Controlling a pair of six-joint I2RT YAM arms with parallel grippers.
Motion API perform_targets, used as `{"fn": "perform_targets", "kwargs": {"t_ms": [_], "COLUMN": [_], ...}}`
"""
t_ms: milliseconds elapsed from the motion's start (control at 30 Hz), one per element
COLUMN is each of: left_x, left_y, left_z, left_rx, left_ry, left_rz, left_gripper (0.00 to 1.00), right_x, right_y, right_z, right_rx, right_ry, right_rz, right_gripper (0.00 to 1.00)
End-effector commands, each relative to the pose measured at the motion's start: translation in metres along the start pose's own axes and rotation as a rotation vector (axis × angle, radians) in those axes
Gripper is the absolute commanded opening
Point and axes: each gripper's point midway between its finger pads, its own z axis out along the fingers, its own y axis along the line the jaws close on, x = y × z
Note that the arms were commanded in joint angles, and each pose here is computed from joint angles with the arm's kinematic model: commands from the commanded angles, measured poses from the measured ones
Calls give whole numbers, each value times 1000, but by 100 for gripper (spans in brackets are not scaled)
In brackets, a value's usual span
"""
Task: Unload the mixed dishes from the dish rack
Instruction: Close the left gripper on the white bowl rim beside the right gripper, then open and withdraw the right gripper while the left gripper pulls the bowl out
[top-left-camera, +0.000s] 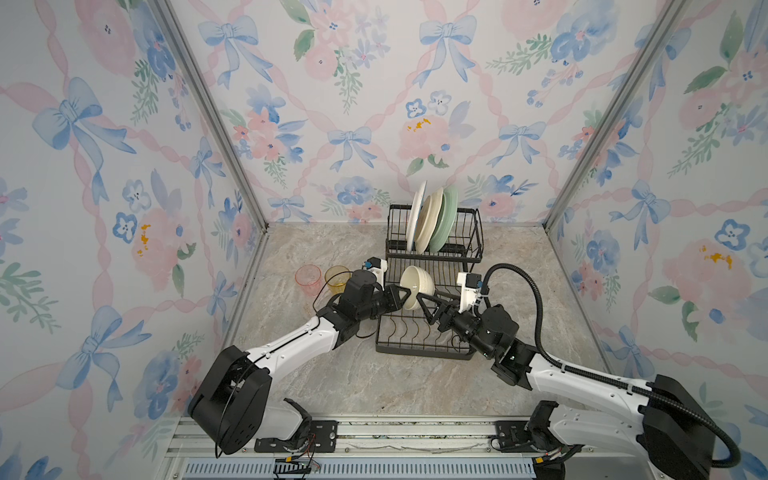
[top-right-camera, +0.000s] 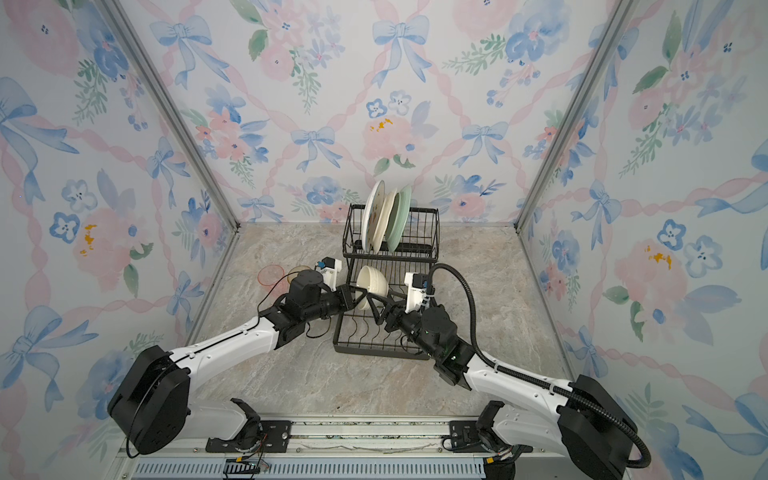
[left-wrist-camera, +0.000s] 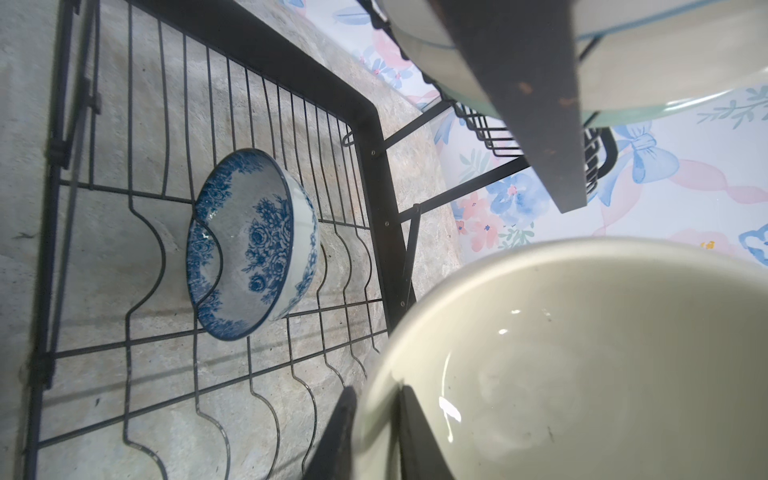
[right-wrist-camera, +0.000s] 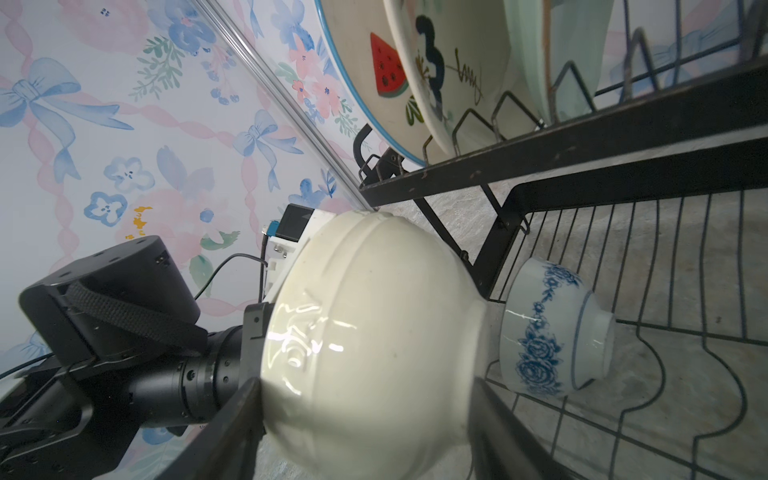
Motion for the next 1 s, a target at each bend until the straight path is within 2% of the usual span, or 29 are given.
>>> {"fn": "perform_targets", "kwargs": {"t_ms": [0,133,300,333,500,767,967], "left_x": [0,-1,-1,-1,0,1,-3], "left_y": [-11,-14,-15,-15,-13,-12,-5], "left_z": [-4,-5,-6,-6,-7,-14,-23], "left_rx": [45,59,61,62,57,53,-5], "left_ry": [-5,-4,-6,-8,-10,-17,-41], "left_rz": [14,12,13,13,13,18,41], "left_gripper": [19,18,1,0,0,0,0], "right_x": [-24,-23,-21,-20,-20,-24,-26], "right_y": [34,37,38,38,36,29,24], "right_z": [-5,-5,-4,-3,-4,-11,-18], "right_rx": [-126,-142,-147,-145,-132,-85,-37], "right_ry": [-82,-75,-69,-66,-66,-73,-72], "right_rz": [20,23,17,15,6,-28,-84], "right_gripper": [72,72,74,75,80,99,97]}}
